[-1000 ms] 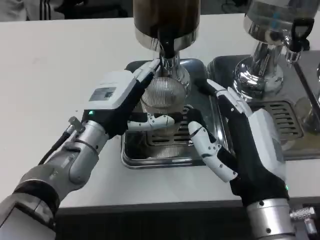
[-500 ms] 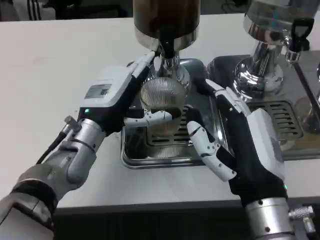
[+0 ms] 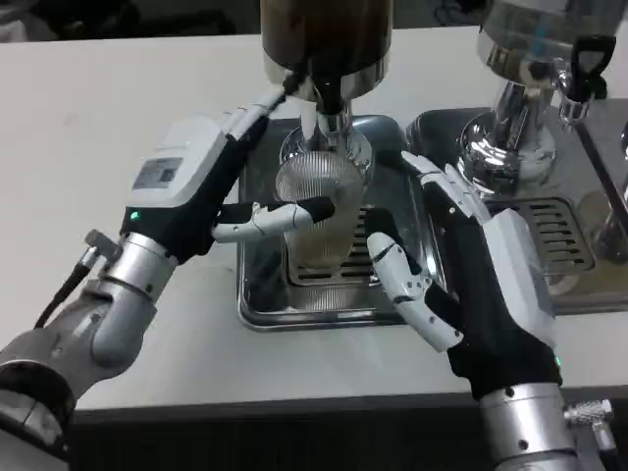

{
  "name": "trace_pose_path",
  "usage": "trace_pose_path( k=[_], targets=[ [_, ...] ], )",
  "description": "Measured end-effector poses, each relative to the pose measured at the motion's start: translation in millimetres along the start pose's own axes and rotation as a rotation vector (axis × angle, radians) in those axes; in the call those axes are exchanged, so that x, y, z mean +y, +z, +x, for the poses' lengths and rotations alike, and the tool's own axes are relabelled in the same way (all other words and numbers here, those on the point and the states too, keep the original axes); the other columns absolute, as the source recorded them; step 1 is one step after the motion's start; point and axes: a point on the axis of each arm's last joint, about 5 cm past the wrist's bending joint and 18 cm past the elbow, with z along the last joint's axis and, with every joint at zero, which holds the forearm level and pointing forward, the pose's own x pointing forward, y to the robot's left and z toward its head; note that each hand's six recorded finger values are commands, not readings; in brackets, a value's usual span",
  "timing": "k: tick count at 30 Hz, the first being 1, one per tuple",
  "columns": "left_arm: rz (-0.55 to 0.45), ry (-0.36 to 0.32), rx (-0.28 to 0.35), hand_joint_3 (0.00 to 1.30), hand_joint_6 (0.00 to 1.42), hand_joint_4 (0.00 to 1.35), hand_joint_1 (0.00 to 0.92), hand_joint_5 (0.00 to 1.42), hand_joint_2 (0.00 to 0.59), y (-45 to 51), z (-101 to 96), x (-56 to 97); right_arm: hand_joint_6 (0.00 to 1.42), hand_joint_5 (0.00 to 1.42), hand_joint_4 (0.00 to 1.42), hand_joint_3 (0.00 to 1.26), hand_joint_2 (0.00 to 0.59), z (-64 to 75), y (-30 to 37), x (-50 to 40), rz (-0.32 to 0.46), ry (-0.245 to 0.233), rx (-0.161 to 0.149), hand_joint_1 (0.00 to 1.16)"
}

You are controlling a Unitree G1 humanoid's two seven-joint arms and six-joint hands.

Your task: Grasp the cup under the faucet to collect the drink, then remove the cup.

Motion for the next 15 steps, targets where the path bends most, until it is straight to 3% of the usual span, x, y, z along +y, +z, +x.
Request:
trace_pose_path(
  k=[5, 15],
  targets=[
    [-0.039, 0.066, -0.027, 0.00, 0.30, 0.00, 0.035, 0.15, 0.017, -3.9, -5.3, 9.6, 0.02, 0.06, 0.13, 0.24, 0.423, 3.5, -1.9, -0.5, 0.001, 0.002, -0.011, 0.18],
    [-0.131, 0.192, -0.064, 0.10, 0.24, 0.02, 0.000, 0.14, 0.039, -17.4, -31.6, 35.5, 0.02, 0.05, 0.13, 0.24, 0.423, 4.9, -13.6, -3.4, -0.009, 0.012, 0.018, 0.18]
  ],
)
